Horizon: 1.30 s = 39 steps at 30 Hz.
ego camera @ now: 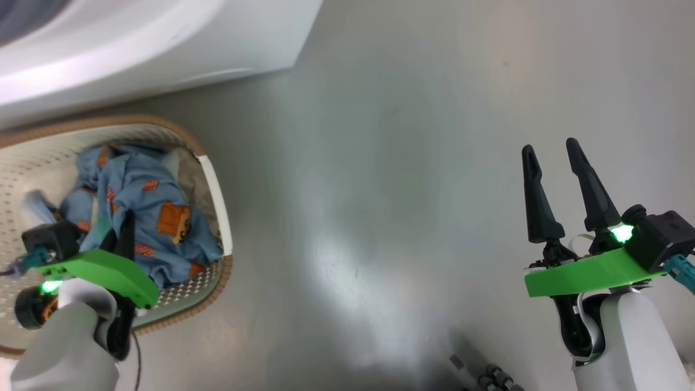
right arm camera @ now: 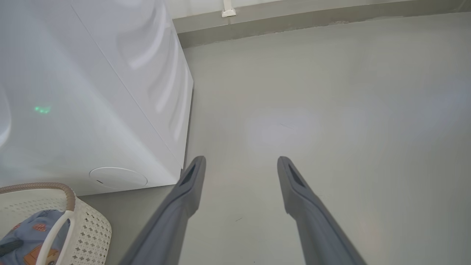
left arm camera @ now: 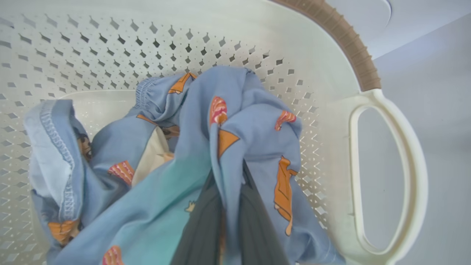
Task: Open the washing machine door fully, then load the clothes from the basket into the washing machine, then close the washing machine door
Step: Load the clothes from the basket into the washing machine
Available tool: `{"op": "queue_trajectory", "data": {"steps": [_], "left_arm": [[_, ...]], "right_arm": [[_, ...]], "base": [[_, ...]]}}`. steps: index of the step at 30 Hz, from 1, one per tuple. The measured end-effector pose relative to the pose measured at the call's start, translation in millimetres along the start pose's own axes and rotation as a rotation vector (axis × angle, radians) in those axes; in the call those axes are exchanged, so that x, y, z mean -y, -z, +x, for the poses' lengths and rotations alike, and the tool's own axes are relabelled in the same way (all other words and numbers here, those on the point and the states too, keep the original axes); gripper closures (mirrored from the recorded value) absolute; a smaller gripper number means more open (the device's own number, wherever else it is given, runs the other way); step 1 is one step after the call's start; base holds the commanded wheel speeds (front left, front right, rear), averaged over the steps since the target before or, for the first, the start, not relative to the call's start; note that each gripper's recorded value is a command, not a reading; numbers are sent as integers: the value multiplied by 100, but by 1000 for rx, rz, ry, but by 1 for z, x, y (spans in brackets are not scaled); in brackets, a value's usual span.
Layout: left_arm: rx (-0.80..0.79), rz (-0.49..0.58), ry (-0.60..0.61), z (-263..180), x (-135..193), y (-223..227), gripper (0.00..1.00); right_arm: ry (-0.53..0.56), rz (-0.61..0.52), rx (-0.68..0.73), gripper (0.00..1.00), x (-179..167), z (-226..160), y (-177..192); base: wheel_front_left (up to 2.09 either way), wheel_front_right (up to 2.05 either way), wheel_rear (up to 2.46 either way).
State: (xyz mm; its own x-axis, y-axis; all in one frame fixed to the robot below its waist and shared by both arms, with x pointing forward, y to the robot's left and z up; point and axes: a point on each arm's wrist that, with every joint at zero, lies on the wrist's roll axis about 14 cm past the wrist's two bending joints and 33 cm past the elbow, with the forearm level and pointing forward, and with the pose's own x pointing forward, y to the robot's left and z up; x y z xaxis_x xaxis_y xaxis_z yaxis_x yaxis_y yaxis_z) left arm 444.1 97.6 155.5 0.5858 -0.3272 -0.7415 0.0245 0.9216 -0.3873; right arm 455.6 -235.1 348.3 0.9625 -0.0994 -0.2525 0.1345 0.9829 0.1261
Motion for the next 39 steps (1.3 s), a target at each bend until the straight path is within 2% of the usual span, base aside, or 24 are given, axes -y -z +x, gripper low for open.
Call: {"op": "queue_trajectory", "data": {"steps": [10, 21, 39], "left_arm": [[210, -7, 41, -43, 18, -61, 100], [502, -11, 18, -132, 26, -113, 100], [861, 67, -6, -259, 49, -158, 100]], "right_arm": [[-49, -7, 88, 0, -18, -3, -36], [-112, 14, 165, 0, -42, -25, -71], [-176, 20, 268, 0, -63, -70, -114]], "base": [[0, 0, 0], [0, 0, 0], [0, 0, 0]]}}
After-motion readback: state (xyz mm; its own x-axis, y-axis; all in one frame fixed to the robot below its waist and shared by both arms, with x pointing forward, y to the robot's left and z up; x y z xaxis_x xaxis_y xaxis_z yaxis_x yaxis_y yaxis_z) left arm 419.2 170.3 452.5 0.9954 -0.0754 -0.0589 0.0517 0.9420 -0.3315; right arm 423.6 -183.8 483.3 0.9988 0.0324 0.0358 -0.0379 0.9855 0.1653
